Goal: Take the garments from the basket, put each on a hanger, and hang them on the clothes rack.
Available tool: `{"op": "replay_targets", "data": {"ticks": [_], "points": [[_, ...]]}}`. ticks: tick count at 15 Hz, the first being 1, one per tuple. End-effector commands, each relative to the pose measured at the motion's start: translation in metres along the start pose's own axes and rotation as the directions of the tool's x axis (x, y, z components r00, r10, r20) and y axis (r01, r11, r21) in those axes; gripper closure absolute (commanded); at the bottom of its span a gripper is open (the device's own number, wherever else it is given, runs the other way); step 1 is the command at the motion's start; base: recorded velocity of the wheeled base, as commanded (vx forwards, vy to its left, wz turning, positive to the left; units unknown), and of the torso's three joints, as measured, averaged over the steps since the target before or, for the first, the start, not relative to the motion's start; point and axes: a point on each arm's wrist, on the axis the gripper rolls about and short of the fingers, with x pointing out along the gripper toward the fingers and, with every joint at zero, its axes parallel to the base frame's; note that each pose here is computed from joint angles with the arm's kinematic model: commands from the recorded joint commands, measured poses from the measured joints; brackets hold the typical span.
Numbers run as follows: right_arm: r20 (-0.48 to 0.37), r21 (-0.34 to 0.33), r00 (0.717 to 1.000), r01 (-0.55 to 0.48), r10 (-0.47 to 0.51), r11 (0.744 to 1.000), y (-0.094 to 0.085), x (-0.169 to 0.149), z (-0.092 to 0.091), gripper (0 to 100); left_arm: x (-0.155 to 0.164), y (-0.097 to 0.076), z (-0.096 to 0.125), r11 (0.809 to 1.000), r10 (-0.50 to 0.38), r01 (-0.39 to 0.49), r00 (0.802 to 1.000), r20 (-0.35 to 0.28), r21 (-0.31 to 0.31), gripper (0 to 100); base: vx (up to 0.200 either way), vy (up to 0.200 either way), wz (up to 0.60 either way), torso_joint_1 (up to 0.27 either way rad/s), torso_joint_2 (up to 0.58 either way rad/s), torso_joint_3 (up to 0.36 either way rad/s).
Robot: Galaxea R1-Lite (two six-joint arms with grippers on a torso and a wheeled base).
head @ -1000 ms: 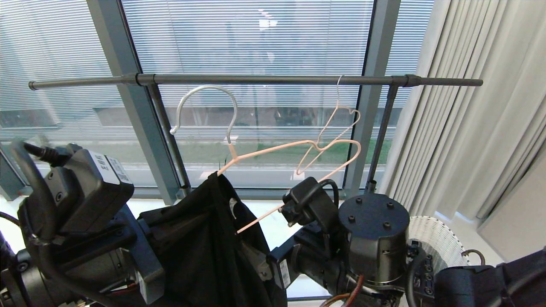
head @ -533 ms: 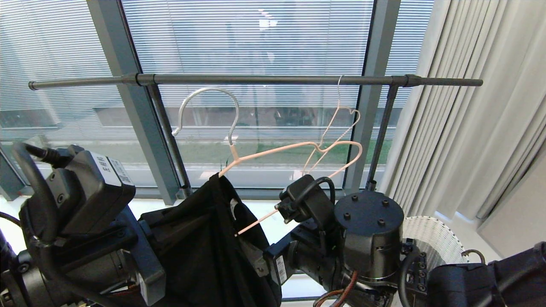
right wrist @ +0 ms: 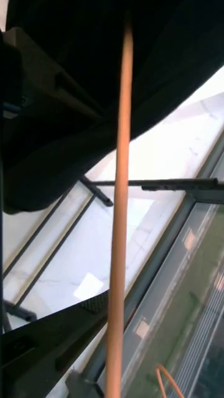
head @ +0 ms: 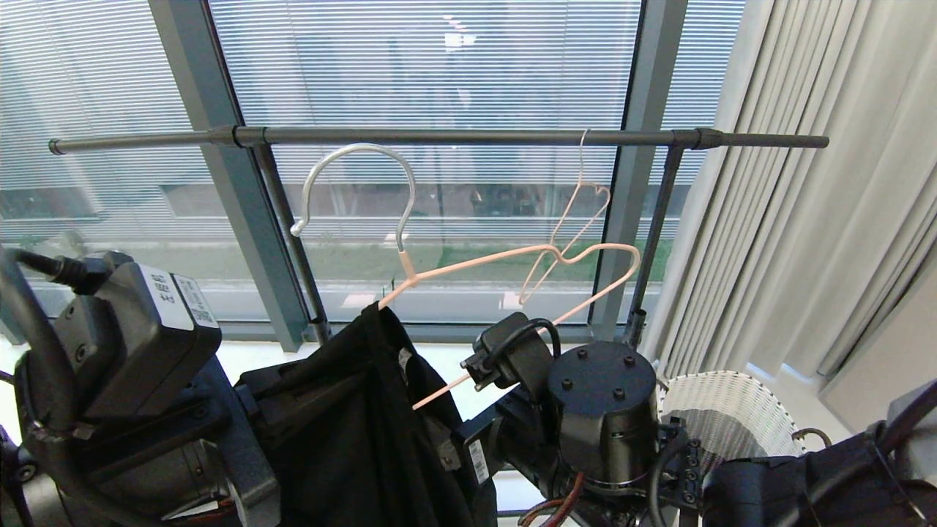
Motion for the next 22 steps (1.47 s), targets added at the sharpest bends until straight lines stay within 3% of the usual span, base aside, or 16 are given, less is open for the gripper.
{"op": "replay_targets", "data": {"ticks": [1, 5, 9, 12, 16, 18, 22], "points": [[-0.024, -0.031, 0.999, 0.046, -0.047, 0.998, -0.006, 0.007, -0.009, 0, -0.004, 0.001, 0.002, 1.000, 0.007, -0.007, 1.000, 0.017, 0.001, 100, 0.000, 0.000, 0.00, 0.000, 0.00, 0.000], [-0.055, -0.084, 0.984, 0.163, -0.168, 0.983, -0.030, 0.021, -0.019, 0, -0.017, 0.002, 0.007, 1.000, 0.027, -0.027, 0.998, 0.062, 0.002, 100, 0.000, 0.000, 0.00, 0.000, 0.00, 0.000], [-0.056, -0.108, 0.966, 0.247, -0.254, 0.963, -0.053, 0.023, -0.018, 0, -0.017, 0.010, 0.001, 0.992, 0.126, -0.126, 0.992, 0.011, -0.009, 100, 0.000, 0.000, 0.00, 0.000, 0.00, 0.000], [-0.046, -0.111, 0.940, 0.332, -0.339, 0.937, -0.082, 0.015, -0.010, 0, -0.019, 0.014, -0.004, 0.987, 0.158, -0.158, 0.987, -0.006, -0.013, 100, 0.000, 0.000, 0.00, 0.000, 0.00, 0.000], [-0.006, -0.083, 0.922, 0.384, -0.386, 0.919, -0.106, 0.005, 0.006, 0, -0.021, 0.012, -0.008, 0.988, 0.153, -0.153, 0.988, -0.014, -0.011, 100, 0.000, 0.000, 0.00, 0.000, 0.00, 0.000], [0.012, -0.061, 0.902, 0.431, -0.431, 0.900, -0.125, 0.000, 0.014, 0, -0.028, 0.008, -0.018, 0.989, 0.150, -0.149, 0.988, -0.031, 0.022, 100, 0.000, 0.000, 0.00, 0.000, 0.00, 0.000], [0.038, -0.042, 0.918, 0.396, -0.395, 0.917, -0.140, -0.014, 0.029, 0, -0.037, 0.000, -0.039, 0.992, 0.120, -0.116, 0.990, -0.070, 0.055, 100, 0.000, 0.000, 0.00, 0.000, 0.00, 0.000]]}}
